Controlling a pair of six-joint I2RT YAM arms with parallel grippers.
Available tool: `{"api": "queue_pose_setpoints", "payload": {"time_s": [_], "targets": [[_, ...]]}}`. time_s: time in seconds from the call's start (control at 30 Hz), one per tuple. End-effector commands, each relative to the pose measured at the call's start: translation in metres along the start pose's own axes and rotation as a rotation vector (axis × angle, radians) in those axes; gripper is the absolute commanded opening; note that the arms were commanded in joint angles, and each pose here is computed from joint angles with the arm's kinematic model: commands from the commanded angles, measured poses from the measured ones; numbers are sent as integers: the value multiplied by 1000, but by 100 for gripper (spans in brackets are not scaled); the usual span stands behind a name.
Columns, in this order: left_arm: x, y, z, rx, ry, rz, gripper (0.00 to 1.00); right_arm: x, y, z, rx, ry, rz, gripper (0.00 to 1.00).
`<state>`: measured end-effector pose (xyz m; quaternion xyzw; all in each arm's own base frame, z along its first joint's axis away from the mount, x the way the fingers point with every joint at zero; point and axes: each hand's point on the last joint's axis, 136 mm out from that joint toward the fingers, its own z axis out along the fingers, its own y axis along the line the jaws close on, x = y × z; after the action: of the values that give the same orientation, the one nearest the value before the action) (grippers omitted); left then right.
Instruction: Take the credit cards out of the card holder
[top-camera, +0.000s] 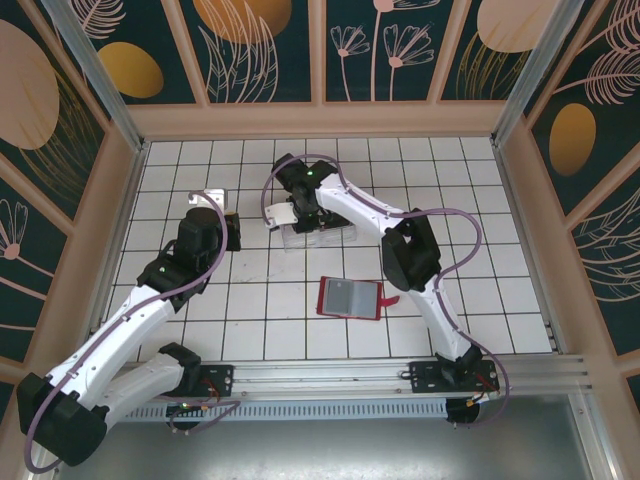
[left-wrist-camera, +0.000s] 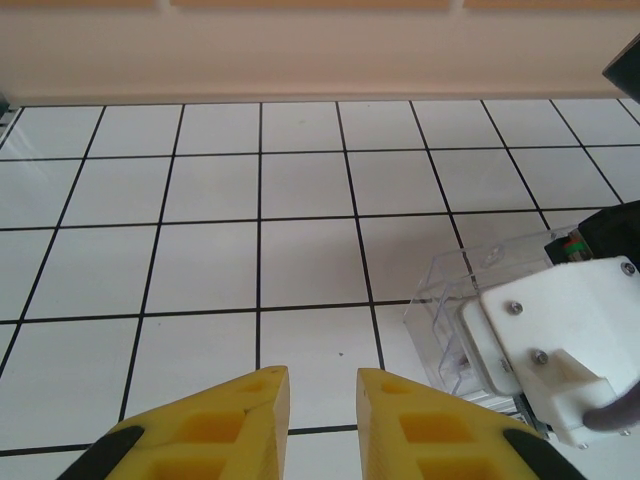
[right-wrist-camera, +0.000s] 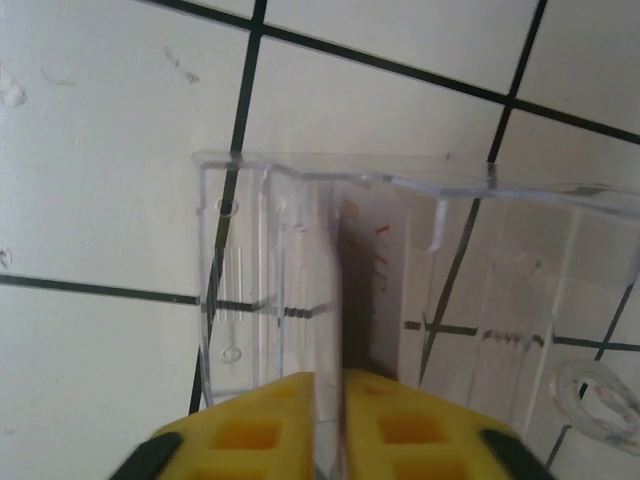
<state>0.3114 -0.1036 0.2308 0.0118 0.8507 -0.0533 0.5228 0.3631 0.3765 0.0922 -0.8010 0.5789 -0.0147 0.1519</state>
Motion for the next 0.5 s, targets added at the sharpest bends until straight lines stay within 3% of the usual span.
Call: {"api": "queue_pose_setpoints", "payload": {"time_s": [0.0, 0.2, 0.47], "targets": [[-1, 1, 2, -3, -9, 13, 25, -6, -14, -12, 54, -16, 17, 22], [-6, -2, 1, 7, -11, 16, 25, -10, -27, -37, 121, -38, 52, 28], [-2, -6, 0, 31, 10, 2, 25, 10, -40, -49, 230, 11, 139, 28]]}}
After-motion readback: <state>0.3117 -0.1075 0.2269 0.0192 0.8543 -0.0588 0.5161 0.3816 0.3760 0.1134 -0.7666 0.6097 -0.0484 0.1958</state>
